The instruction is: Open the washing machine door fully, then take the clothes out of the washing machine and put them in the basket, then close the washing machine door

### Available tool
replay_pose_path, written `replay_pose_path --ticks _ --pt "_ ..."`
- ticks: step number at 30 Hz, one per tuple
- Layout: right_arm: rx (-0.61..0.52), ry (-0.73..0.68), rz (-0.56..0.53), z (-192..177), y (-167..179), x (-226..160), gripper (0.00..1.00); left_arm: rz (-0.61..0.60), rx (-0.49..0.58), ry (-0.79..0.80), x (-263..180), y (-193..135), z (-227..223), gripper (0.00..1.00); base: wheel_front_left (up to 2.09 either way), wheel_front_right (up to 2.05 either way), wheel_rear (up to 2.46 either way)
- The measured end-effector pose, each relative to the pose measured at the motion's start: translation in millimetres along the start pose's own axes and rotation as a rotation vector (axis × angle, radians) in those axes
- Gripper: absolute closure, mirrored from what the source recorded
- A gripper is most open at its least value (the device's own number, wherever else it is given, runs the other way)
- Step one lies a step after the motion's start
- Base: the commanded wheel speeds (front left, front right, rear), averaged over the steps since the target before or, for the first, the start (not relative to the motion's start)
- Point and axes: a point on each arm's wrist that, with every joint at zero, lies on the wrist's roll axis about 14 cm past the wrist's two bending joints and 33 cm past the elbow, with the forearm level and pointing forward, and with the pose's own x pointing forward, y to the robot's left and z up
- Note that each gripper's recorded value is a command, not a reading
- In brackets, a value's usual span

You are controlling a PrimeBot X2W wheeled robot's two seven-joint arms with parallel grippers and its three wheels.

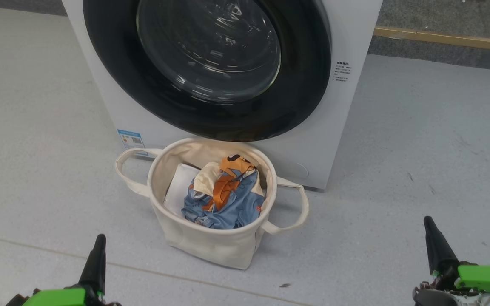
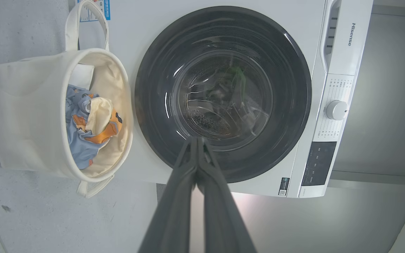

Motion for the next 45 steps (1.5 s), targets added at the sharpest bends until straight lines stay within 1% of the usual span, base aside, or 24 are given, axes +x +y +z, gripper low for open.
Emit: replay_pose_path --ticks 45 --pt "0.0 0.0 0.0 0.0 0.0 0.0 1.0 0.0 0.0 0.0 0.0 0.0 0.0 1.0 0.0 0.0 0.0"
